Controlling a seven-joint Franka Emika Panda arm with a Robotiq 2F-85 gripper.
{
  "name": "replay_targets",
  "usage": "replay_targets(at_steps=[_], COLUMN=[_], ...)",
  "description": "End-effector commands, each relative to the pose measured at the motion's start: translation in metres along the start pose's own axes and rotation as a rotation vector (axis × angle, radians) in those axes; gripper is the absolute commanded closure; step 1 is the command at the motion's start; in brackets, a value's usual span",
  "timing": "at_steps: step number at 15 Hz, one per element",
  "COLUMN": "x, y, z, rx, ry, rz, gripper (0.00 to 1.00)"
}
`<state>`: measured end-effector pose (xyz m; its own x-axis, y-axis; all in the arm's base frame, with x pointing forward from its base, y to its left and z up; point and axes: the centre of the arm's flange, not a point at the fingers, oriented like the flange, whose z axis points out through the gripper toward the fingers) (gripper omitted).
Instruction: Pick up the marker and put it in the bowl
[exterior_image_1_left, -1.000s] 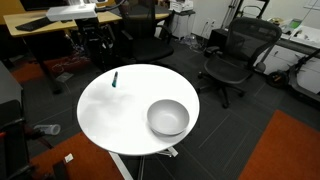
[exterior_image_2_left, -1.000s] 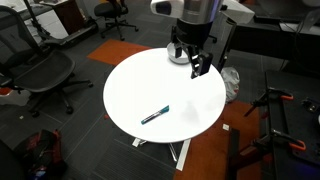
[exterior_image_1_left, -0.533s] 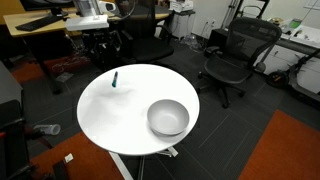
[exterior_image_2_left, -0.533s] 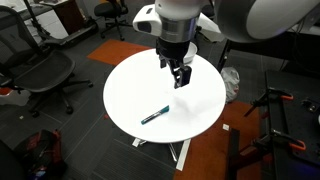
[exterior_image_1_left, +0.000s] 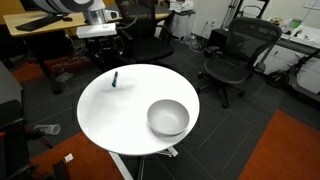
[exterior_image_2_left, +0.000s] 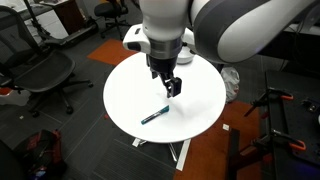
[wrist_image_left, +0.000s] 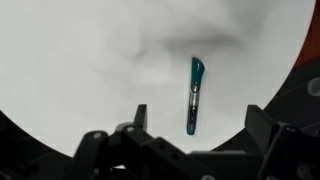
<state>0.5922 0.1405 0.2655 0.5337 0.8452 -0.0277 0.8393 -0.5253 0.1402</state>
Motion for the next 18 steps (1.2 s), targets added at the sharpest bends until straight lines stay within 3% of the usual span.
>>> replay_targets(at_steps=[1, 18], x=[0.018, 0.042], y=[0.011, 0.012], z=[0.013, 0.1], rx=[-0.001, 0.092], ry=[0.0, 0.003], rz=[-0.094, -0.12], gripper=[0.0, 0.0])
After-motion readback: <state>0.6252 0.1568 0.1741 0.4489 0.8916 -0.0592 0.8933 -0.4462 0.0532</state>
